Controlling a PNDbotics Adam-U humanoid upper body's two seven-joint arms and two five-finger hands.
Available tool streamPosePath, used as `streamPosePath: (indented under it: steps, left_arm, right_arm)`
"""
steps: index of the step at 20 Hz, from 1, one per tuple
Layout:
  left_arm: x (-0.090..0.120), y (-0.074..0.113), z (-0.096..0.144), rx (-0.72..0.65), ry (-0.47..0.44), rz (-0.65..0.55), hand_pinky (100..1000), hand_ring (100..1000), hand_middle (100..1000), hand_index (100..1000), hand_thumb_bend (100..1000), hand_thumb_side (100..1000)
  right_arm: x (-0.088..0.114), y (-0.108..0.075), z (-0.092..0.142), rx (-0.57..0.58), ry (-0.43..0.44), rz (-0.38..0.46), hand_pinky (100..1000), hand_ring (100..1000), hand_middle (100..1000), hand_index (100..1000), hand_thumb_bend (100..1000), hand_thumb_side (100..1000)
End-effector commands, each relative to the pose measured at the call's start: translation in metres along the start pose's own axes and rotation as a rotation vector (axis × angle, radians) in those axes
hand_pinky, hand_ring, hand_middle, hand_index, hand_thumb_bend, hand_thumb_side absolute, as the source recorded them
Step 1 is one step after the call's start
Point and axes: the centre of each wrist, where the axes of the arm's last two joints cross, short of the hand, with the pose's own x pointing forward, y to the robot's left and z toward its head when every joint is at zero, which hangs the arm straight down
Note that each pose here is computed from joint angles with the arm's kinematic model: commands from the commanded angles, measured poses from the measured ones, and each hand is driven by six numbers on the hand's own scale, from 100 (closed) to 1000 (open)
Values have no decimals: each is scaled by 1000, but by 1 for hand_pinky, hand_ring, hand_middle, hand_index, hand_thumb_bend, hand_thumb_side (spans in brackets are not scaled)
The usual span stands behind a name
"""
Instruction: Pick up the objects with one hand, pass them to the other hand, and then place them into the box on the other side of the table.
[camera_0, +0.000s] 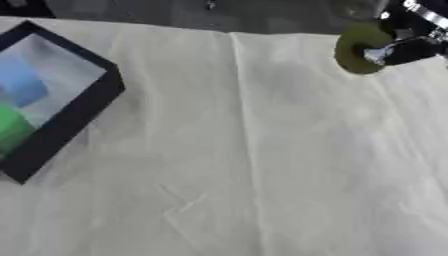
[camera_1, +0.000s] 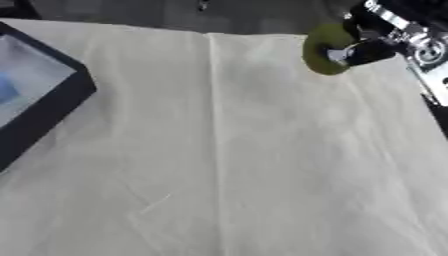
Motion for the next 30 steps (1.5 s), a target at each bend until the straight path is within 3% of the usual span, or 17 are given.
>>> streamPosePath:
  steps: [1,10,21,30]
  left_arm:
    - [5,15,-3,28,-22,-31,748,651,618,674,416,420]
    - [5,14,-2,31,-22,-28,747,649,616,673,414,422]
    - [3,15,-1,34,-14,-31,747,648,616,674,412,423]
    - [1,15,0,35,-9,-31,747,646,614,673,412,423]
  right_arm:
    - [9,-20,2,-33,-17,51,650,503,263,285,391,100]
    - [16,-17,2,-60,-46,42,645,502,261,295,387,100]
    - [17,-15,0,-67,-53,14,651,516,329,419,378,100]
    - [19,-6,-2,-78,-79,-25,646,512,334,435,368,100]
